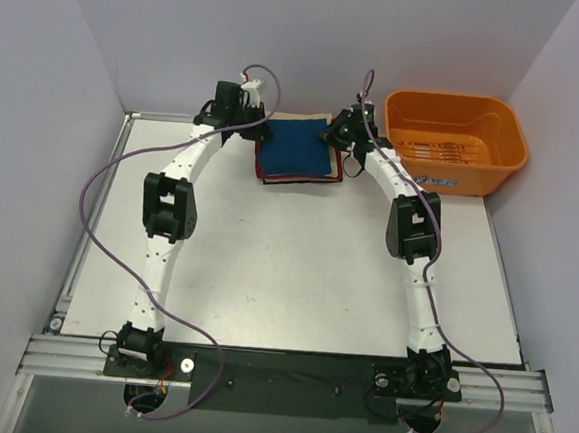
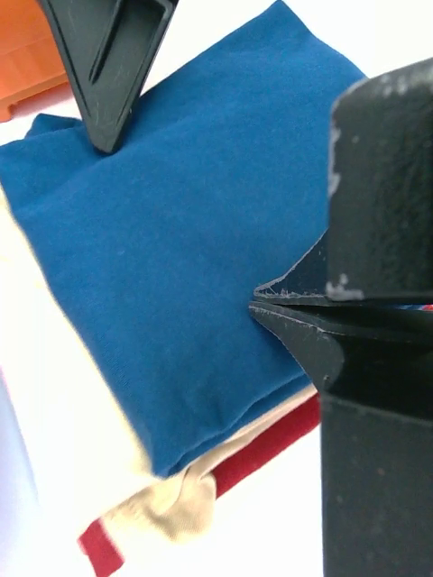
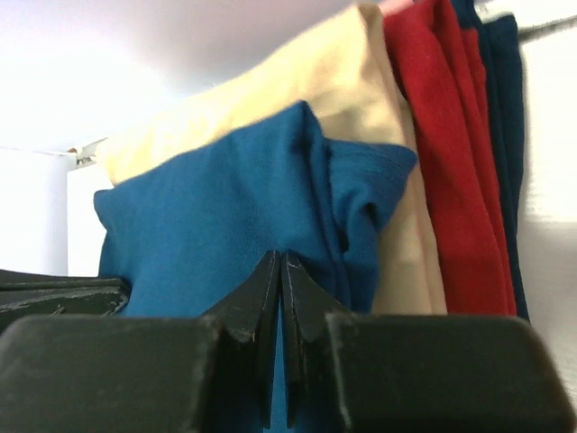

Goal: Fold and stack the t-shirts
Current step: Put the neatly folded tshirt into the corner of the board with both arms

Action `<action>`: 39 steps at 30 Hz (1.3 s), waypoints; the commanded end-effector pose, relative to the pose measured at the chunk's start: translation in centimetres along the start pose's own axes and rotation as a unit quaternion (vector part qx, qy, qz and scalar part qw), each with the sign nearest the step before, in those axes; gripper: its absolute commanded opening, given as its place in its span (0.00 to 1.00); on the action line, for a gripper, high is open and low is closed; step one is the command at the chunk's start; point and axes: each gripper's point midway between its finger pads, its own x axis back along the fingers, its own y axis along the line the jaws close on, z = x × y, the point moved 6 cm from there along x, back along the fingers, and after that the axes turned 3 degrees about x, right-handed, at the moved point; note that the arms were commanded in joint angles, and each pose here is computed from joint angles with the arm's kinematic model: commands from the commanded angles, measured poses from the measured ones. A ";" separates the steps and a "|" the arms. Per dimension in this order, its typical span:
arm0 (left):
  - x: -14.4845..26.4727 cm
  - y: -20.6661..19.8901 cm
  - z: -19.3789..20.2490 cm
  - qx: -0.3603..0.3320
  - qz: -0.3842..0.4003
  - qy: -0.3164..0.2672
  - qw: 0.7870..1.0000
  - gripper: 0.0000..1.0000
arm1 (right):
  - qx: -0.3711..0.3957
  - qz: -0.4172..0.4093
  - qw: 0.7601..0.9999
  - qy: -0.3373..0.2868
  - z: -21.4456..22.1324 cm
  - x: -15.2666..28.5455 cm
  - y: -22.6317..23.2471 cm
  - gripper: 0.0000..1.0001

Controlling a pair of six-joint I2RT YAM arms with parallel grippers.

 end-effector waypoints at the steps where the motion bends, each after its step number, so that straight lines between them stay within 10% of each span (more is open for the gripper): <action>1: 4.2 -1.5 -7.5 -0.055 -0.008 -0.110 0.992 0.08 | 0.038 -0.057 0.994 -0.089 -7.0 4.2 5.5 0.00; 13: 16.3 -5.7 -8.5 -0.086 -0.015 -0.076 0.993 0.26 | 0.183 -0.080 0.976 -0.086 -9.3 20.2 11.4 0.00; 19: 23.8 -4.7 -2.5 -0.066 -0.080 -0.046 0.994 0.59 | 0.266 0.007 0.964 -0.002 -0.7 28.6 4.1 0.54; 23: 28.9 -3.4 2.4 -0.105 -0.137 -0.069 0.983 0.67 | 0.288 0.073 0.955 0.011 4.5 33.1 -1.6 0.71; 28: 33.6 -2.6 7.9 -0.159 -0.246 -0.138 0.946 0.93 | 0.266 0.132 0.955 -0.016 9.1 37.1 -7.7 0.76; 39: 34.6 -2.3 18.3 -0.082 -0.260 -0.201 0.941 0.94 | 0.227 0.254 0.929 -0.144 13.7 39.1 -16.1 0.84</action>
